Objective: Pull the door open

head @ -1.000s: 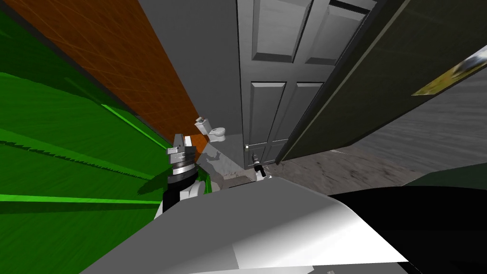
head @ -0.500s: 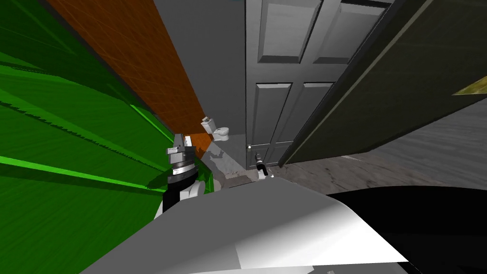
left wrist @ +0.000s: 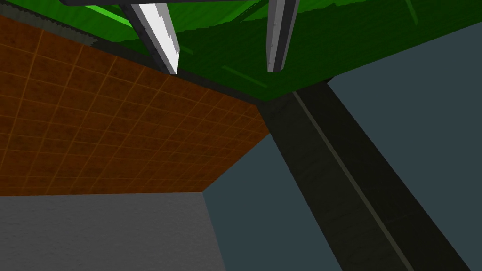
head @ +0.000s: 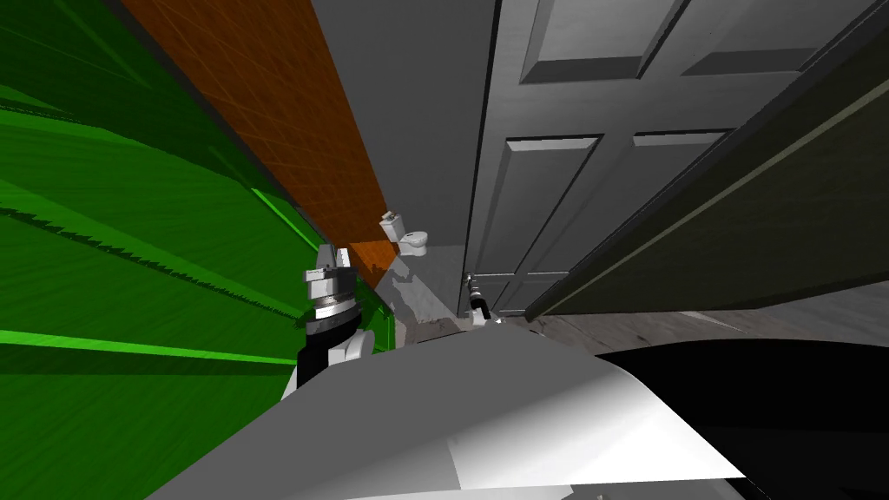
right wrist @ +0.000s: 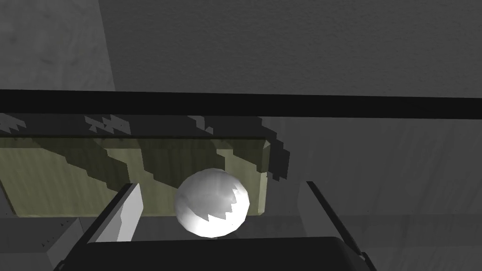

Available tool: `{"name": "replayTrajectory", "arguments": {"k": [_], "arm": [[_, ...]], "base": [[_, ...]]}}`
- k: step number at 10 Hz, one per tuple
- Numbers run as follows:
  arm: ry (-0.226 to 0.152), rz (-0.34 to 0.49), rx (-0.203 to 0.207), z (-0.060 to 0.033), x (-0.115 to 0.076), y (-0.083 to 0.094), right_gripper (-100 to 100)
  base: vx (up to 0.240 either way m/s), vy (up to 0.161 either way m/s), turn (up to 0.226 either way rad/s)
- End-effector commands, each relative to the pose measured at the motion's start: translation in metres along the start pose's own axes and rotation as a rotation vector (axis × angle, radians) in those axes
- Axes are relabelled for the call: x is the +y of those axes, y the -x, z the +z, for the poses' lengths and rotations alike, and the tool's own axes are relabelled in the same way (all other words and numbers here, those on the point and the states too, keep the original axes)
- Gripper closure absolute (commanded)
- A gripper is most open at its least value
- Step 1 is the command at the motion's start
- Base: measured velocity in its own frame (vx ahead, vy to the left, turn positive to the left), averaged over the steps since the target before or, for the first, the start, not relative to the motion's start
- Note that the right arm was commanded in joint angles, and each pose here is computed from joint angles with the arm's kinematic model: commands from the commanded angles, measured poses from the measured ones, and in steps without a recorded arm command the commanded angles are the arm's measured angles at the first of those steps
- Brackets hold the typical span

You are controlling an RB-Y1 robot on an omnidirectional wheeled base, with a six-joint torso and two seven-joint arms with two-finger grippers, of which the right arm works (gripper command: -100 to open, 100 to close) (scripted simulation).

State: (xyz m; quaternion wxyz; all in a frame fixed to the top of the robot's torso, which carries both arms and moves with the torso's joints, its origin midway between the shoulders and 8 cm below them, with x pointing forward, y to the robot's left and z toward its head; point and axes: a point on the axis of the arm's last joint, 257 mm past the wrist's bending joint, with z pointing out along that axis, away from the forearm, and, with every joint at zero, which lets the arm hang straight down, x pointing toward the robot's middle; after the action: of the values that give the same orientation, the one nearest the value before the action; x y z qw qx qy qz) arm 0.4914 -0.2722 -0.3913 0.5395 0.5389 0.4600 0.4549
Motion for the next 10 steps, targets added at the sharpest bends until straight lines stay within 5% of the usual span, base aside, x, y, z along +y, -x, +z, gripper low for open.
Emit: {"name": "replayTrajectory", "arguments": {"k": [1,2,7,10], "arm": [[0.000,0.000,0.000,0.0000,0.0000,0.0000,-100],[0.000,0.000,0.000,0.0000,0.0000,0.0000,100],[0.000,0.000,0.000,0.0000,0.0000,0.0000,100],[-0.001,-0.001,0.009,-0.0008,-0.0009,0.0015,100]], "base": [[0.062,0.014,-0.026],[-0.027,0.004,0.006],[-0.009,-0.002,0.006],[-0.165,-0.062,0.092]]}}
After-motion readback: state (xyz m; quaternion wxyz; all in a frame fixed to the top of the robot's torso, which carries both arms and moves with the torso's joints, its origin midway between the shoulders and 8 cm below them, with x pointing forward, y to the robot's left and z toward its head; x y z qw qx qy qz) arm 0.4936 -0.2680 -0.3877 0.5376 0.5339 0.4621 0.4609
